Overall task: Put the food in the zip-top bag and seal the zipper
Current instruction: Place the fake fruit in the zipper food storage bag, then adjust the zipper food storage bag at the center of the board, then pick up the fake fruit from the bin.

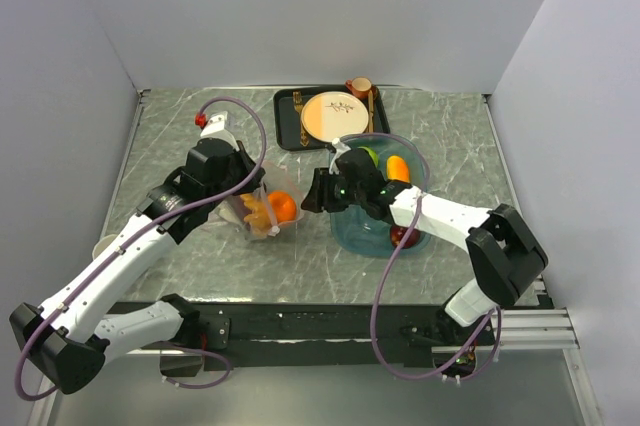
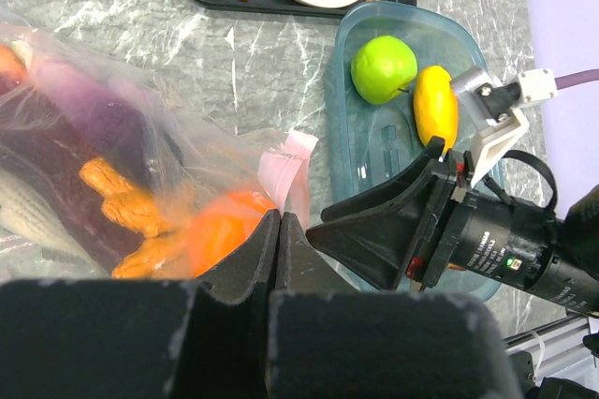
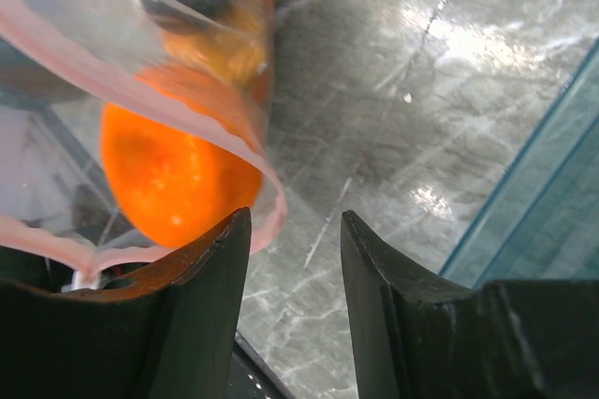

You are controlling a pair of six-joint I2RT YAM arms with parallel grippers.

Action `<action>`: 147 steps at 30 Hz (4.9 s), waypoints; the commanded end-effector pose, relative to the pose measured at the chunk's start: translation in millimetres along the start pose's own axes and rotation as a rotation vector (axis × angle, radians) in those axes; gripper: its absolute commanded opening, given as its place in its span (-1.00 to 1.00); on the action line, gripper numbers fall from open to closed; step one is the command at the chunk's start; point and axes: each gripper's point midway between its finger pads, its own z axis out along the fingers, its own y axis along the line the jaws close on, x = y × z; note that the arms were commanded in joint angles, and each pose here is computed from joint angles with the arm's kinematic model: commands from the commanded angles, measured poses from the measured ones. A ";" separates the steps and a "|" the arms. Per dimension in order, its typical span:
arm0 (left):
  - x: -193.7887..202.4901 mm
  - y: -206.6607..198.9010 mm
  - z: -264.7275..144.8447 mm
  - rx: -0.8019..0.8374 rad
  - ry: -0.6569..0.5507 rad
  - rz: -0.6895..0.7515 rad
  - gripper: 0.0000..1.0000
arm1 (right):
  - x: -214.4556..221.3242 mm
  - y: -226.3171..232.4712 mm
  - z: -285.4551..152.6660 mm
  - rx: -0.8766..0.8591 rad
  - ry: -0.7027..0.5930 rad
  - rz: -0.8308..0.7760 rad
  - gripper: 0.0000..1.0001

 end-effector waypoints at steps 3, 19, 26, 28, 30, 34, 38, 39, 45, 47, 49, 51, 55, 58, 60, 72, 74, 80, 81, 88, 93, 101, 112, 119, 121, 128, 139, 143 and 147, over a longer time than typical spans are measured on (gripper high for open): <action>-29.0 -22.7 -14.4 0.086 -0.084 -0.027 -0.97 | -16.7 20.1 -2.6 -0.062 -0.046 -0.003 0.01; -27.5 -22.8 -14.6 0.088 -0.077 -0.026 -0.97 | -14.0 30.6 16.7 -0.148 -0.015 0.016 -0.66; -32.8 -8.9 -15.2 0.014 -0.105 0.001 -0.96 | -53.7 66.4 -27.3 -0.192 -0.145 -0.074 -1.00; -34.3 -2.8 -15.4 -0.018 -0.104 0.025 -0.98 | -67.7 87.1 -39.8 -0.242 -0.177 -0.105 -1.00; -33.4 5.0 -14.1 -0.063 -0.090 0.045 -0.98 | -71.3 106.5 -48.6 -0.284 -0.176 -0.133 -1.00; -47.8 -1.9 -24.8 -0.046 -0.122 0.049 -0.98 | -88.6 149.7 -62.4 -0.359 -0.201 -0.205 -1.00; -78.5 -6.2 -57.4 -0.033 -0.220 0.041 -0.96 | -93.4 160.3 -56.3 -0.342 -0.193 -0.224 -1.00; -86.0 -3.0 -64.5 -0.055 -0.246 0.038 -0.95 | -97.0 156.4 -52.9 -0.311 -0.198 -0.229 -1.00; -115.9 16.2 -111.7 -0.144 -0.359 0.007 -0.98 | -110.7 157.6 -49.0 -0.252 -0.177 -0.272 -0.98; -118.6 20.9 -120.5 -0.155 -0.379 -0.001 -0.98 | -117.1 162.1 -51.9 -0.256 -0.195 -0.282 -0.96; -119.3 25.3 -126.2 -0.172 -0.386 -0.011 -0.98 | -121.8 166.9 -52.9 -0.264 -0.199 -0.288 -0.96; -124.6 28.7 -134.1 -0.182 -0.417 -0.026 -0.98 | -118.6 169.9 -47.8 -0.285 -0.175 -0.285 -0.95; -128.6 17.3 -137.4 -0.125 -0.417 -0.012 -0.92 | -104.3 166.5 -32.5 -0.311 -0.118 -0.250 -0.93; -116.5 2.9 -113.5 -0.080 -0.336 0.037 -0.95 | -89.0 149.0 -19.6 -0.270 -0.079 -0.223 -0.92; -103.8 -0.7 -88.2 -0.086 -0.271 0.066 -0.98 | -81.8 135.9 -13.9 -0.225 -0.068 -0.201 -0.90; -17.8 -18.2 20.5 0.026 0.003 0.091 -0.98 | -29.5 -0.8 -7.4 0.226 -0.071 -0.049 -0.51; -9.8 -19.3 26.5 0.038 0.026 0.080 -0.98 | -52.7 -19.2 -27.8 0.286 -0.180 0.006 -0.33; -1.6 -29.1 28.8 0.103 0.044 0.048 -0.99 | -83.4 -63.7 -83.2 0.395 -0.363 0.068 0.48; -0.3 -29.9 28.5 0.109 0.048 0.047 -0.98 | -89.1 -75.7 -91.8 0.453 -0.393 0.079 0.48; 6.6 -40.1 27.9 0.168 0.082 0.048 -0.98 | -88.1 -166.6 -124.1 0.806 -0.380 0.160 0.90; 11.6 -45.6 25.6 0.205 0.102 0.045 -0.98 | -92.8 -190.2 -117.7 0.830 -0.370 0.138 0.90; 32.7 -49.2 28.3 0.230 0.170 0.043 -0.99 | -99.8 -213.7 -96.2 0.825 -0.316 0.096 0.89; 26.6 -60.0 22.7 0.253 0.150 0.043 -0.99 | -93.6 -244.5 -80.2 0.862 -0.249 0.101 0.89; 29.8 -58.7 21.9 0.249 0.154 0.038 -0.98 | -96.2 -247.6 -71.5 0.867 -0.210 0.102 0.79; 29.2 -58.8 21.4 0.250 0.151 0.036 -0.98 | -90.0 -250.7 -69.0 0.874 -0.185 0.110 0.72; 30.1 -55.6 20.7 0.240 0.149 0.038 -0.98 | -81.6 -254.1 -62.8 0.876 -0.133 0.121 0.61; 31.7 -52.3 18.4 0.234 0.146 0.033 -0.99 | -78.1 -257.0 -57.6 0.850 -0.126 0.154 0.43; 32.0 -51.2 17.9 0.232 0.144 0.033 -0.98 | -78.7 -258.8 -57.2 0.839 -0.135 0.166 0.41; 32.2 -51.0 17.6 0.232 0.144 0.032 -0.98 | -82.8 -258.6 -55.6 0.807 -0.150 0.174 0.34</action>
